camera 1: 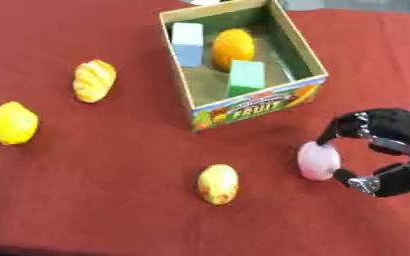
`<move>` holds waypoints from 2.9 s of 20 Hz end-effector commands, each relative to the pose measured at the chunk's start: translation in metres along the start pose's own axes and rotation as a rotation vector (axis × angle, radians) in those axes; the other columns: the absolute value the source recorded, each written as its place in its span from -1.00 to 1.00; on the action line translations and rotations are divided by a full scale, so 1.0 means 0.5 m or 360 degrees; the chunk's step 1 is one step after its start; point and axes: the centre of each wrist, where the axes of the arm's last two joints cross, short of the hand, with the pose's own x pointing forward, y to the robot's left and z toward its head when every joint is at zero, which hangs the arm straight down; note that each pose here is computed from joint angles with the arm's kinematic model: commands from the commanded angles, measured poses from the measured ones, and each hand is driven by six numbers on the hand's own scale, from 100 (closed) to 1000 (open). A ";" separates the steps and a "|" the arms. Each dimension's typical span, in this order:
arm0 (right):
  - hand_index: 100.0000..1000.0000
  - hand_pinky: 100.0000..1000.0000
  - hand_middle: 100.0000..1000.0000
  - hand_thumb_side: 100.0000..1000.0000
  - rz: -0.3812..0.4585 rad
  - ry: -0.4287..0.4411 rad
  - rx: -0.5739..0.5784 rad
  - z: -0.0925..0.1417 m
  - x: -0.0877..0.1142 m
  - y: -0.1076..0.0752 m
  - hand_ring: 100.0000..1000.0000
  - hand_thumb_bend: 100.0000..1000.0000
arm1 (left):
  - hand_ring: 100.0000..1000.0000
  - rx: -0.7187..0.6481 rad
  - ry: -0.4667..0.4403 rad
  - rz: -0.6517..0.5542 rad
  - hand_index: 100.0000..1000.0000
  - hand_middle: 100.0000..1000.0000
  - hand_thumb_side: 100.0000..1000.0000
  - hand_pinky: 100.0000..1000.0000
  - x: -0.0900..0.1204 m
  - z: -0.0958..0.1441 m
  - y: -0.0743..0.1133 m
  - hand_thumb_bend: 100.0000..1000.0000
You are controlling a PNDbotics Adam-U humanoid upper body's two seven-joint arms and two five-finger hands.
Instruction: Pick up objects on the table and place them in the box.
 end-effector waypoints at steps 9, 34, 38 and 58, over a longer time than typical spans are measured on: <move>0.44 0.54 0.26 -0.64 0.0028 0.0066 -0.0003 -0.019 0.022 -0.024 0.47 -0.80 | 0.10 -0.0001 -0.0047 0.0015 0.60 0.02 -0.05 0.39 0.012 -0.011 0.002 -1.00; 0.21 0.48 0.05 -0.91 0.0079 -0.0075 -0.0721 0.030 -0.012 -0.171 0.28 -1.00 | 0.09 -0.0008 -0.0042 -0.0006 0.60 0.01 -0.05 0.38 0.012 -0.010 0.005 -1.00; 0.20 0.49 0.05 -0.94 0.0081 -0.0050 -0.0806 0.026 0.016 -0.254 0.27 -1.00 | 0.09 -0.0025 -0.0044 -0.0009 0.60 0.01 -0.06 0.38 0.013 -0.011 0.005 -1.00; 0.30 0.54 0.13 -0.80 0.0061 0.0138 -0.0627 -0.192 -0.057 -0.292 0.37 -1.00 | 0.10 -0.0054 -0.0065 0.0027 0.60 0.01 -0.04 0.38 0.018 -0.019 -0.003 -1.00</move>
